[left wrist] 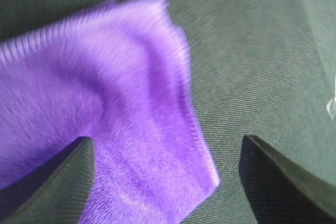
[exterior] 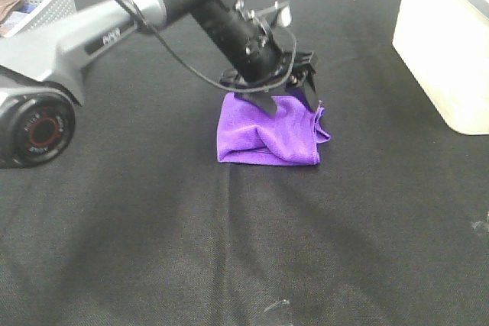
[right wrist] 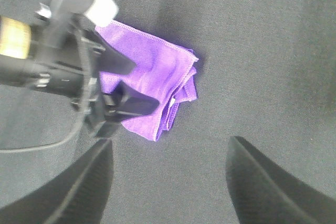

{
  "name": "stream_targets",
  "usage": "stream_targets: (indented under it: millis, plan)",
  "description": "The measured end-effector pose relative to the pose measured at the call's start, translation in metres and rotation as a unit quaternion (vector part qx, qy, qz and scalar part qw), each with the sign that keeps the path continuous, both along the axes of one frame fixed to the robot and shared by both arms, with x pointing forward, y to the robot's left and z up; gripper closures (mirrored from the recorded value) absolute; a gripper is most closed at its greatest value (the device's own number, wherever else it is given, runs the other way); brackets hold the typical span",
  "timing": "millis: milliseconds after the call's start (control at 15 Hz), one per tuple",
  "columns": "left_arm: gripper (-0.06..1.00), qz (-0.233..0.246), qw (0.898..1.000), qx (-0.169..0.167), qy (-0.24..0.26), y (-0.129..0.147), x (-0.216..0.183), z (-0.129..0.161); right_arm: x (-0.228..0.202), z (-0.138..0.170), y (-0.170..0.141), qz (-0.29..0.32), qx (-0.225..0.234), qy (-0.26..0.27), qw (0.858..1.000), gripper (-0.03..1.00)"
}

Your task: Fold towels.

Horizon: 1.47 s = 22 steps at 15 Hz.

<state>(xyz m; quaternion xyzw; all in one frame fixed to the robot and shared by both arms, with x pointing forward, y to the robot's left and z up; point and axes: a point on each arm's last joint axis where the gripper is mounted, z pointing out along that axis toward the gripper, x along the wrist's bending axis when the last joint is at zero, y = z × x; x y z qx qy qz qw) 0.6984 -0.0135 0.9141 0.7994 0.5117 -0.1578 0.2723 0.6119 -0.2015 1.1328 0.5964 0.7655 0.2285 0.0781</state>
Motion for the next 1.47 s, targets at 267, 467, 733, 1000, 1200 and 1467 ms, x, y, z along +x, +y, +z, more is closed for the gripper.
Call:
stream_targets:
  millis: [267,467,733,1000,1200,1467]
  plan:
    - [0.25,0.035,0.997,-0.04,0.054,-0.006,-0.003,0.0,0.0,0.0,0.0,0.0,0.0,0.0,1.0,0.37]
    - [0.26,0.038,0.995,-0.061,0.073,-0.01,-0.005,0.0,0.0,0.0,0.0,0.0,0.0,0.0,1.0,0.37]
    - [0.26,0.027,0.988,-0.097,0.118,-0.017,-0.009,-0.029,0.0,0.0,0.0,0.0,0.0,0.0,1.0,0.37]
    - [0.27,0.013,0.983,-0.118,0.142,-0.02,-0.011,-0.057,0.0,0.0,0.0,0.0,0.0,0.0,1.0,0.37]
    - [0.27,-0.018,0.974,-0.185,0.128,-0.028,-0.012,-0.046,0.0,0.0,0.0,0.0,0.0,0.0,1.0,0.37]
    - [0.27,-0.027,0.974,-0.225,0.026,-0.014,0.007,0.011,-0.004,0.007,-0.001,0.0,0.002,-0.009,1.0,0.37]
